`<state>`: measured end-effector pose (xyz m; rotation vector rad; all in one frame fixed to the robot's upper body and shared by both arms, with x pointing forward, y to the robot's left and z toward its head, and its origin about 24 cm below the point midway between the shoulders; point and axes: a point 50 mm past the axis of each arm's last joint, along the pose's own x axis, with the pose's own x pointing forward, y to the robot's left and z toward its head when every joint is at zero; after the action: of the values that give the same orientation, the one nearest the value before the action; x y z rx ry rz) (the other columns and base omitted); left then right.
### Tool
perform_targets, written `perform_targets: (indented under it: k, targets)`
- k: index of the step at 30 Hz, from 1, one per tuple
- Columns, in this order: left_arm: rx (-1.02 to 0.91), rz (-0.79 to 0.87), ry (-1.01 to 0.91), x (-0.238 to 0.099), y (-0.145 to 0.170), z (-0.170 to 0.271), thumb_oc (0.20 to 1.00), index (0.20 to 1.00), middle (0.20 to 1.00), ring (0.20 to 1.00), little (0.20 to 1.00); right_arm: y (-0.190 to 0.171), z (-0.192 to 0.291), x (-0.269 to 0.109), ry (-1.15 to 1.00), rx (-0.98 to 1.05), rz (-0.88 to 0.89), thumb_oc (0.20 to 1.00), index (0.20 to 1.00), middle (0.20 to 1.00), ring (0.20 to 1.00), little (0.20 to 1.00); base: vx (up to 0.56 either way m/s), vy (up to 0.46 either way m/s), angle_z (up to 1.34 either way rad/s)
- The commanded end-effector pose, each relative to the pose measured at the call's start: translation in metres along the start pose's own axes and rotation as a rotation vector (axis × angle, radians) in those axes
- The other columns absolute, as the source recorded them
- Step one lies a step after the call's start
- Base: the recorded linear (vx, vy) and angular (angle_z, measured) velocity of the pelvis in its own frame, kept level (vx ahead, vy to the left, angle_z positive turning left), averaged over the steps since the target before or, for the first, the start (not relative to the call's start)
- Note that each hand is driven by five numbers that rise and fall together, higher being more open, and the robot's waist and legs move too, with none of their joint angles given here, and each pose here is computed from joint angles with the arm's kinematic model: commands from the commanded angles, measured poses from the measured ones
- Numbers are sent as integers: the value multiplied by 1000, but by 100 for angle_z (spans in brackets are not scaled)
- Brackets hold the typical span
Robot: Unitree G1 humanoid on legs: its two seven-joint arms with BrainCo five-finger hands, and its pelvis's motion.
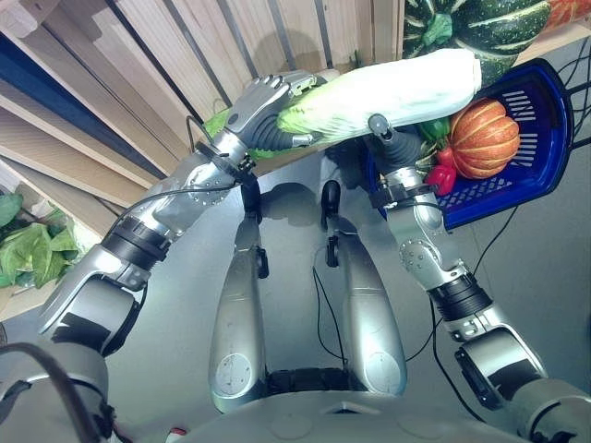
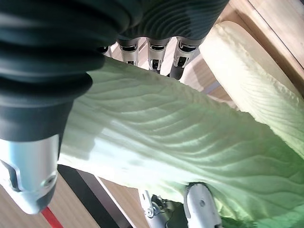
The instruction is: Pick up fruits and vegetables into the basket
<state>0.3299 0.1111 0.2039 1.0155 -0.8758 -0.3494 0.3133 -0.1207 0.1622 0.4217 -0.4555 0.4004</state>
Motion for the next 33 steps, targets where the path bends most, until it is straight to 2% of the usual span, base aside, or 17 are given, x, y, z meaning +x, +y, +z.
perform_targets:
  k: [1,8,9,10,11,19,27,33]
  targets:
    - [-39,-8,-180,12,1,39,200,200,200,200,200,28,38,9,-205,43,144,200,200,200,200,200,0,0,0]
    - [-42,-28,-130,11,-2,33,200,200,200,200,200,27,39,9,-216,47,133,200,200,200,200,200,0,0,0]
    - [-41,-23,-122,11,-2,32,266,266,266,266,266,28,39,9,-217,47,131,200,200,200,200,200,0,0,0]
    - [-39,-15,-116,11,-2,31,542,542,542,542,542,27,40,9,-219,49,129,200,200,200,200,200,0,0,0]
    - [-40,-6,-109,10,-2,30,1000,1000,1000,1000,1000,27,40,9,-220,50,127,200,200,200,200,200,0,0,0]
    - [-18,84,-27,5,-1,20,1000,1000,1000,1000,1000,25,38,8,-223,54,112,200,200,200,200,200,0,0,0]
    - [26,285,47,-3,13,5,1000,1000,1000,1000,1000,19,37,6,-219,58,77,200,200,200,200,200,0,0,0]
    - [39,483,93,-15,28,-7,1000,1000,1000,1000,1000,3,36,2,-229,14,-41,200,200,200,200,200,0,0,0]
